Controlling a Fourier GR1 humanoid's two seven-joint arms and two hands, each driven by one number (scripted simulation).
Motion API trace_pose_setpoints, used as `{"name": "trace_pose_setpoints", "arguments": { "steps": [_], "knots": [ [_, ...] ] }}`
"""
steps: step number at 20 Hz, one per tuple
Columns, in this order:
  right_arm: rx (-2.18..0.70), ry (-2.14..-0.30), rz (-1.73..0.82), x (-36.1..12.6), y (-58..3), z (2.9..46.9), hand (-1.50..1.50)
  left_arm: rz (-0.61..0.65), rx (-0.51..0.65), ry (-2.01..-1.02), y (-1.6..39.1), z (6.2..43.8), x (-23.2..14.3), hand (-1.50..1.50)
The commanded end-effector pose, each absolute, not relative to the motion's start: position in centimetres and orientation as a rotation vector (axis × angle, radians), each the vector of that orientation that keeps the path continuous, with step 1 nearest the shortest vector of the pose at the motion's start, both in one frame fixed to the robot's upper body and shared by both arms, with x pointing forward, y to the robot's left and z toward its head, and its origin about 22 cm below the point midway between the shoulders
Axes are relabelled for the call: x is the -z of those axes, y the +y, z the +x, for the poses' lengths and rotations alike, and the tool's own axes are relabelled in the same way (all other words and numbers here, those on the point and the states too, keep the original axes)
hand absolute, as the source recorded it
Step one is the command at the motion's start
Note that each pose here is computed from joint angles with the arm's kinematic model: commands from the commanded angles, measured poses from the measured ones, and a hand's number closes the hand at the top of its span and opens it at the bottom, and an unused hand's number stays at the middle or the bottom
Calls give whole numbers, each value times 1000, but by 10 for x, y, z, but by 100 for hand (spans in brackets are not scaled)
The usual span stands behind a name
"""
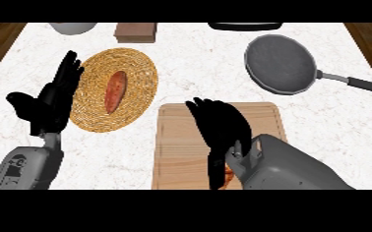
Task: Pick the croissant from the cutting board and place it in the pan
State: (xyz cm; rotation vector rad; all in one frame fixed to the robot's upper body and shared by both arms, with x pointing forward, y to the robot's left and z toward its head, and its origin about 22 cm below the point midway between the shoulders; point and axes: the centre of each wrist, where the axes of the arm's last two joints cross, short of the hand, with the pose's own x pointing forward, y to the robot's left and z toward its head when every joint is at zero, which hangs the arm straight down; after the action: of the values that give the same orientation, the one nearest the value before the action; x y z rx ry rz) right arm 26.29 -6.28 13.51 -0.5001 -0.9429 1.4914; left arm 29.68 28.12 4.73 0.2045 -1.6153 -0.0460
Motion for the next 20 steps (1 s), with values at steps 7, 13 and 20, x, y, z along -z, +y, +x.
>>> {"name": "trace_pose_setpoints", "arguments": {
  "steps": [7,13,20],
  "knots": [
    [-1623,-654,-732,-105,-53,259,-150,195,42,-1616,270,298,-48,0],
    [-1644,-581,-743,-102,-65,267,-150,199,49,-1613,276,295,-50,0],
    [-1644,-559,-716,-75,-46,263,-150,209,43,-1608,274,305,-47,0]
  ]
}}
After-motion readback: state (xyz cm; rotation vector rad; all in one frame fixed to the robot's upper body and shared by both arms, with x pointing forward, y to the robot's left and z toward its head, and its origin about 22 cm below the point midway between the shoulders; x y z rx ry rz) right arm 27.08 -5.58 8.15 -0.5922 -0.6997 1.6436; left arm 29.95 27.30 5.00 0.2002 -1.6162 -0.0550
